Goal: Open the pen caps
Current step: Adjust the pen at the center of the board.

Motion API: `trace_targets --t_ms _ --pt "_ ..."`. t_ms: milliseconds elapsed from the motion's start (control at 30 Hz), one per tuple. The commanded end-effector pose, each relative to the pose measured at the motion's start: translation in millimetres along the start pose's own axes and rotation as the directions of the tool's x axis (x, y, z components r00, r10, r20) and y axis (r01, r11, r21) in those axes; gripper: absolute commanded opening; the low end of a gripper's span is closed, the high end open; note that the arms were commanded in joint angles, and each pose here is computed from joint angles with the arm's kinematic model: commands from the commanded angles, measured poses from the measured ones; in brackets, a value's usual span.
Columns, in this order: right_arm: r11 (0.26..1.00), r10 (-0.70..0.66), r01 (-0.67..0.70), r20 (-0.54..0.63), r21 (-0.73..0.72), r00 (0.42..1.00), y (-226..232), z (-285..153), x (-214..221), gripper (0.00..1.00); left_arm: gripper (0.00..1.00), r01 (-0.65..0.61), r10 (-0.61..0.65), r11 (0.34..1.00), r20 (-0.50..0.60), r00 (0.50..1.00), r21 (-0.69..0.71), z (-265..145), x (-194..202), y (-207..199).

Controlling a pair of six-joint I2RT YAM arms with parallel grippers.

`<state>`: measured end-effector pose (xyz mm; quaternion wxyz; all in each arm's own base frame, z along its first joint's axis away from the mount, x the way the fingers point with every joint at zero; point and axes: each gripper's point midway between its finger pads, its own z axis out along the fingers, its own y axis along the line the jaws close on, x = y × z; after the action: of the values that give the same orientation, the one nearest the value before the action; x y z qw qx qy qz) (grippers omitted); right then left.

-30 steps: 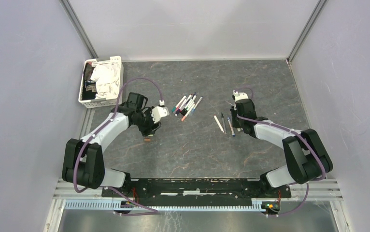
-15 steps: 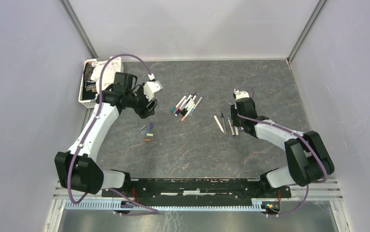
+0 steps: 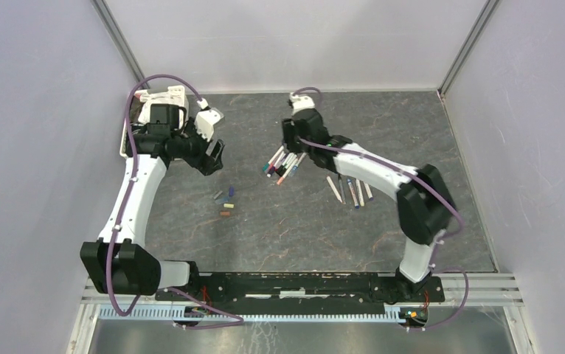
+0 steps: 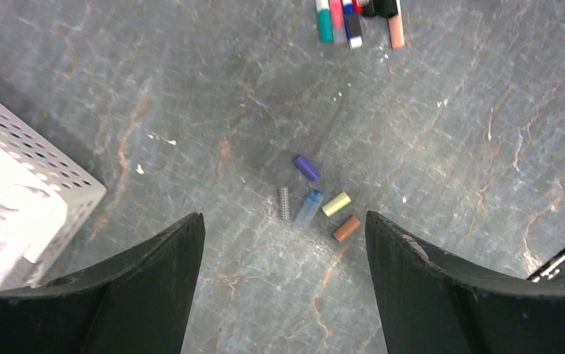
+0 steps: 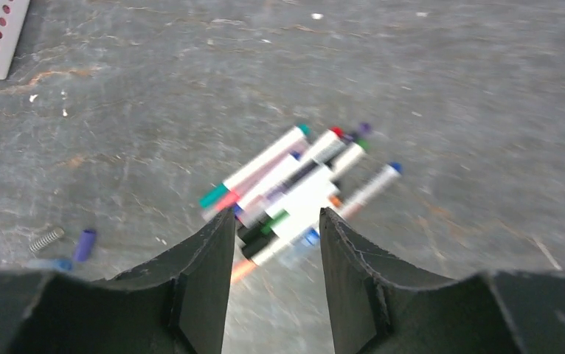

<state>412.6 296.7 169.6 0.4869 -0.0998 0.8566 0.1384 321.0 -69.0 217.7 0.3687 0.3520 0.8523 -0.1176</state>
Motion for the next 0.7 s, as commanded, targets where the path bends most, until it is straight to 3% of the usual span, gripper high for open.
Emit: trace_targets --t_ms 0,233,667 --pt "0.999 -0.001 -0.004 -0.111 -0.041 0.994 34 46 20 0.52 0.85 0.052 -0.052 0.998 -0.009 0.999 0.021 -6 11 -14" --pt "0.993 -0.038 0.018 -0.174 -0.115 0.984 66 103 44 0.52 0.85 0.07 -0.069 0.995 -0.01 0.998 0.067 0 21 -26" --pt "0.994 -0.006 -0.019 -0.226 -0.108 0.974 68 122 80 0.51 0.85 0.07 -0.069 0.994 -0.008 0.998 0.08 1 27 -32"
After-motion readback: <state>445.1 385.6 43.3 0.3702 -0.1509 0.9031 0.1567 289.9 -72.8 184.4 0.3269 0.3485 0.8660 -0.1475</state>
